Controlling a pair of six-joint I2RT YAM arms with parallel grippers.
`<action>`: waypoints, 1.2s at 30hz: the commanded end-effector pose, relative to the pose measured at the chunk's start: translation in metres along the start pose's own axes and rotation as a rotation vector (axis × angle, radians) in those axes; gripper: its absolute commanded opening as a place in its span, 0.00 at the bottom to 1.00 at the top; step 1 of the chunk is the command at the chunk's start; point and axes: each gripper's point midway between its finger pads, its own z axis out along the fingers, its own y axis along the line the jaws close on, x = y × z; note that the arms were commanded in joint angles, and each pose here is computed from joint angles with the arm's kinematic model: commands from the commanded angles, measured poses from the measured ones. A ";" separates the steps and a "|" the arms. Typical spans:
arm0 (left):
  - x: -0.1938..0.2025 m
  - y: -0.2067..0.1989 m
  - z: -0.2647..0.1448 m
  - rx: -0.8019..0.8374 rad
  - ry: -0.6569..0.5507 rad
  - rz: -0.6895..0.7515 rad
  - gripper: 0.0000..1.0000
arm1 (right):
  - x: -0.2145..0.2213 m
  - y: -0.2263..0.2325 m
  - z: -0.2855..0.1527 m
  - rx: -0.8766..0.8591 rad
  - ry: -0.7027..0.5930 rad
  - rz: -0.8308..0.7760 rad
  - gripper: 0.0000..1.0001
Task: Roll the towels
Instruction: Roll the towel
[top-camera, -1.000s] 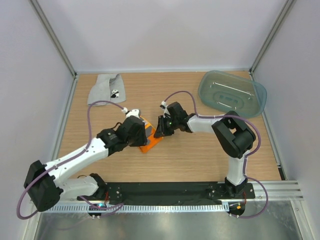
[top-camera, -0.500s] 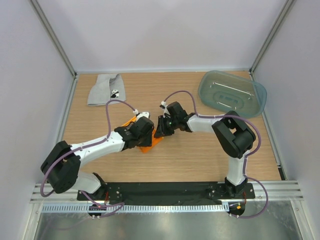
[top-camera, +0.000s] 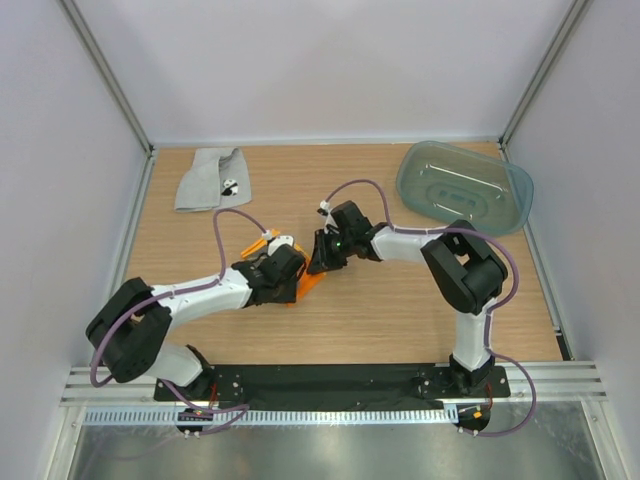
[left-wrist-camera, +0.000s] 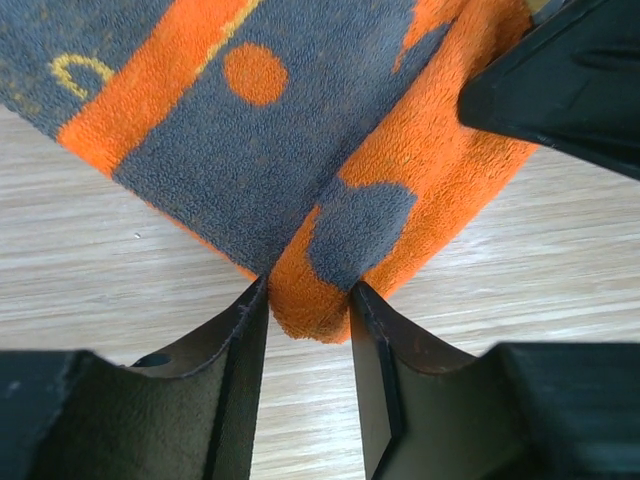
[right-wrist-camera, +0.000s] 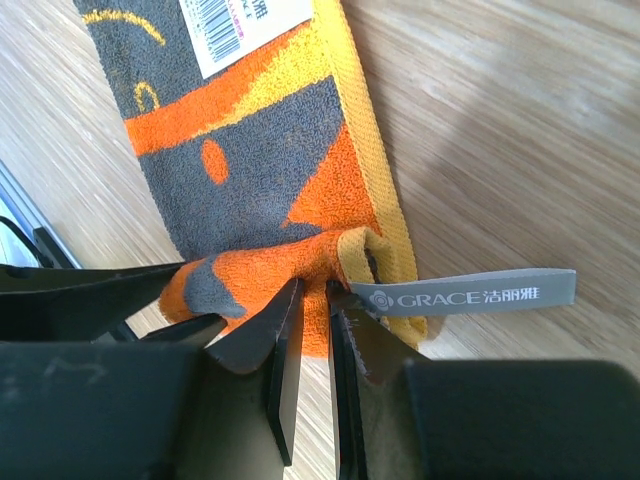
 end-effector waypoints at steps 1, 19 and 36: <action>0.004 0.006 0.006 -0.018 -0.016 -0.034 0.38 | -0.008 -0.009 0.004 0.052 -0.004 -0.021 0.23; -0.001 -0.028 0.022 0.128 0.064 -0.219 0.25 | -0.082 0.000 -0.068 0.149 -0.124 -0.092 0.44; -0.009 -0.051 0.024 0.223 0.108 -0.324 0.22 | -0.020 -0.032 -0.039 0.037 -0.098 0.209 0.61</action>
